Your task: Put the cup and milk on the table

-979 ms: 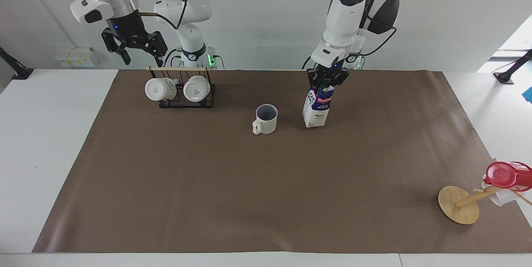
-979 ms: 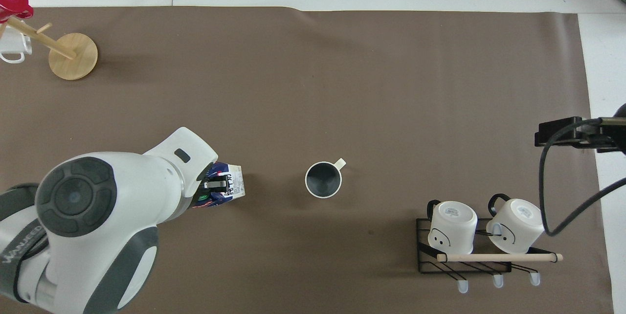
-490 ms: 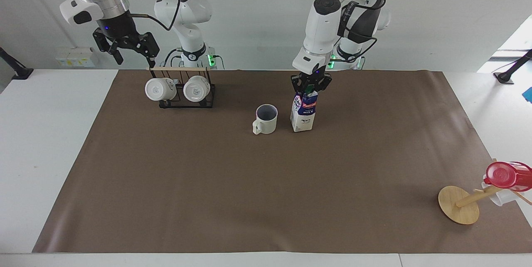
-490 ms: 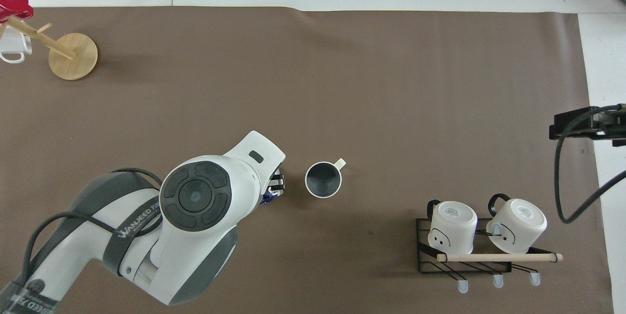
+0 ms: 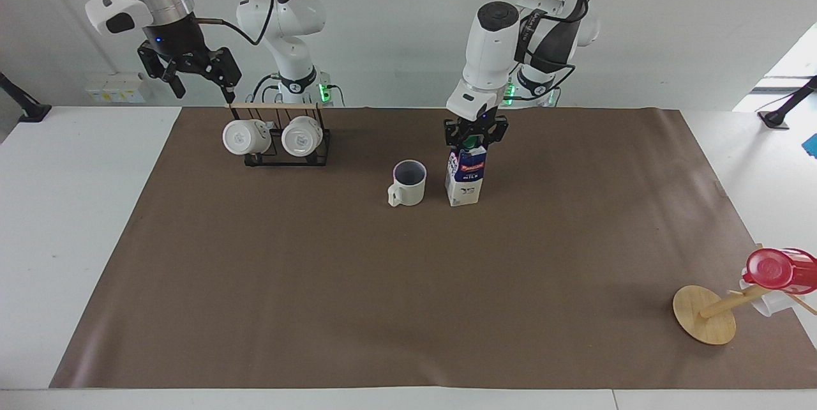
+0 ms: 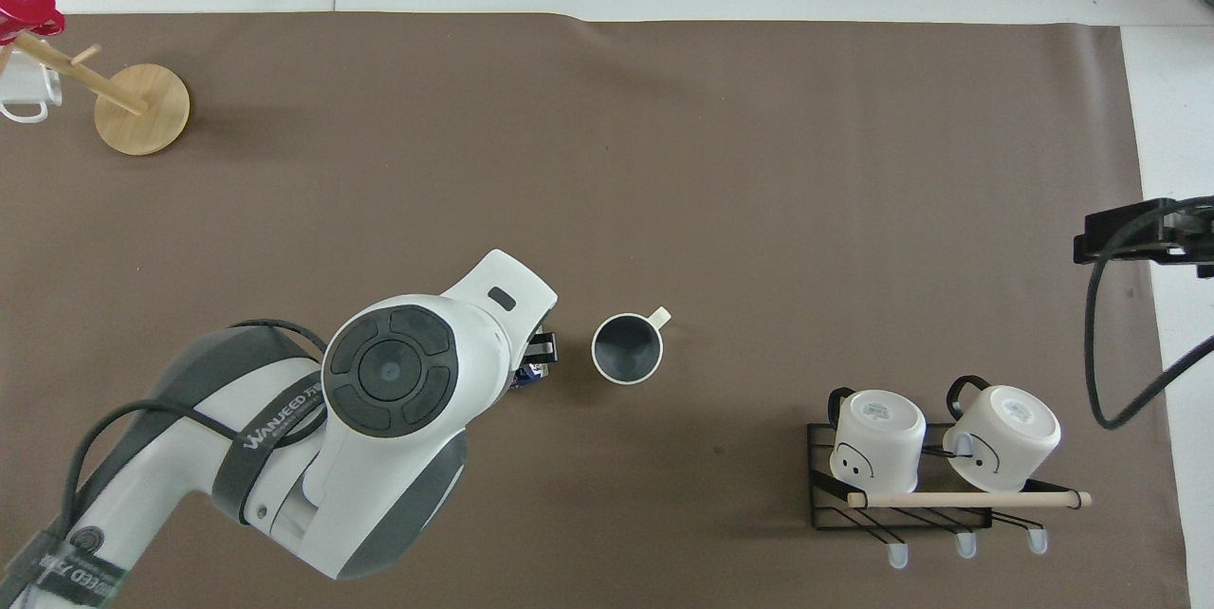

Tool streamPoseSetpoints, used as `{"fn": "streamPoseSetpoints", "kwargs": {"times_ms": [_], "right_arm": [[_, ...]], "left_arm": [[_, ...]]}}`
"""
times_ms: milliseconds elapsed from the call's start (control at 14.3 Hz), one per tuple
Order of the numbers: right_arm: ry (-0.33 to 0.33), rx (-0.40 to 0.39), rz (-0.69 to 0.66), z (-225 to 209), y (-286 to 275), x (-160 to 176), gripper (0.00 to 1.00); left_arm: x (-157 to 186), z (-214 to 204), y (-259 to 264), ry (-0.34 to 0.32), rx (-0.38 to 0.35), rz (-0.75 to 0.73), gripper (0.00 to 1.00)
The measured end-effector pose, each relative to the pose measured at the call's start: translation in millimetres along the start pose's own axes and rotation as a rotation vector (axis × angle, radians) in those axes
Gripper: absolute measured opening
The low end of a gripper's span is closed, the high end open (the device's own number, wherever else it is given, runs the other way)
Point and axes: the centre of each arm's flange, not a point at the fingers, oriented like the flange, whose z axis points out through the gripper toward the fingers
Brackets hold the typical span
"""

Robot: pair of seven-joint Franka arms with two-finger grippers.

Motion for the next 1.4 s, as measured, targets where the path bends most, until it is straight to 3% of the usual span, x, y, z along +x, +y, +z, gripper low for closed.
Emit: {"fn": "streamPoseSetpoints", "kwargs": {"times_ms": [140,420,839,1399], "right_arm": [[0.000,0.001,-0.005,0,-2,0,1.00],[-0.065,-0.008,-0.002,3,1,-8,1.00],[-0.056,-0.006,-0.023,-2,-2,-9,1.00],[-0.083,-0.009,-0.017,-1,2,-12,1.00]], "left_arm": [[3,-10,2,0.001,-0.001,-0.002,1.00],[15,-51,2,-0.003,0.004,-0.014,1.00],[33,-107,-22,-0.038,0.034,-0.011,1.00],[70,-160,-164,-0.084,0.051,0.144,1.00]]}}
